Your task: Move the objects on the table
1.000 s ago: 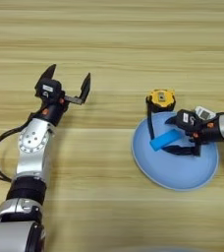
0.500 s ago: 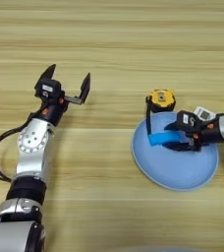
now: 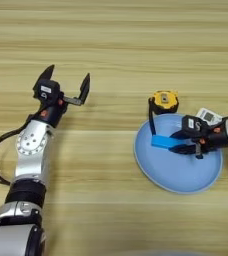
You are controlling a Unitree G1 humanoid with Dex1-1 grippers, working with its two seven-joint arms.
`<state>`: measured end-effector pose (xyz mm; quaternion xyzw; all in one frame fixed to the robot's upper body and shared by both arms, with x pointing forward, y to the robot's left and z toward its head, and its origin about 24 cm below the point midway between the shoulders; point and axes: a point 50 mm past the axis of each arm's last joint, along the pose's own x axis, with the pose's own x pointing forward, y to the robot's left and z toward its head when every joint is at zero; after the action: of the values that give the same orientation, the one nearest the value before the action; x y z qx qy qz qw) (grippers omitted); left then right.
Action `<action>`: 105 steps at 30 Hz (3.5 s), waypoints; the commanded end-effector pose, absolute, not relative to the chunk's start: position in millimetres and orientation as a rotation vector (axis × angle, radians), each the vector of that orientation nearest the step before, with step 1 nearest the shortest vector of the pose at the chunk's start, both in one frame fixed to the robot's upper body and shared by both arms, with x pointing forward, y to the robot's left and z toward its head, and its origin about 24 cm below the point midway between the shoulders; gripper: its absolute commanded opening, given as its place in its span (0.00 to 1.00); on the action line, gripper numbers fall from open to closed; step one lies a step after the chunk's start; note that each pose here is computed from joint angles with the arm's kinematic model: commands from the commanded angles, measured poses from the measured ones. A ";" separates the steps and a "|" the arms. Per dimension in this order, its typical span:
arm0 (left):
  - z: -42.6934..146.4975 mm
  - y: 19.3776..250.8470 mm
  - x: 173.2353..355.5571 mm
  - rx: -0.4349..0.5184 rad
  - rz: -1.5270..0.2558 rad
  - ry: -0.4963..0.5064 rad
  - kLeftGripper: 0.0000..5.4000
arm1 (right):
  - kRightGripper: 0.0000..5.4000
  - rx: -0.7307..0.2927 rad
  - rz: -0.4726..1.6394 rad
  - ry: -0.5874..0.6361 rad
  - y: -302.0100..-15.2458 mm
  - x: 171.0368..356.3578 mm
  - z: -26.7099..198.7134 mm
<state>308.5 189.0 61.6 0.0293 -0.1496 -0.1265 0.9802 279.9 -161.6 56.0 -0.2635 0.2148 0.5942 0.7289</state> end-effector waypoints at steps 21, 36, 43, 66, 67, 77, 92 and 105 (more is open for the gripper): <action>65.0 190.3 310.7 0.071 -0.268 -0.311 1.00 | 0.26 -0.518 0.972 0.253 -212.0 292.4 110.8; 64.8 190.4 310.9 0.072 -0.269 -0.310 1.00 | 0.26 -0.567 0.695 0.329 -247.9 321.9 101.7; 64.4 189.3 310.8 0.071 -0.270 -0.309 1.00 | 0.26 -0.569 0.638 0.407 -265.5 326.6 86.1; 64.1 189.4 311.2 0.069 -0.268 -0.309 1.00 | 0.34 -0.573 0.654 0.459 -269.5 329.9 71.0; 64.1 189.3 311.2 0.069 -0.268 -0.309 1.00 | 0.36 -0.573 0.654 0.460 -269.5 330.0 71.0; 64.5 189.0 311.7 0.070 -0.268 -0.310 1.00 | 0.56 -0.573 0.658 0.444 -267.7 331.5 74.1; 64.9 188.6 312.2 0.070 -0.268 -0.311 1.00 | 0.87 -0.580 0.678 0.312 -255.0 335.1 94.2; 63.8 188.6 311.7 0.069 -0.268 -0.309 1.00 | 0.99 -0.540 0.732 0.165 -239.5 328.3 115.4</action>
<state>310.2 188.7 62.1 0.0291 -0.1501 -0.1301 0.9796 332.3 -235.9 116.6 -0.2690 0.0737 0.3516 0.8936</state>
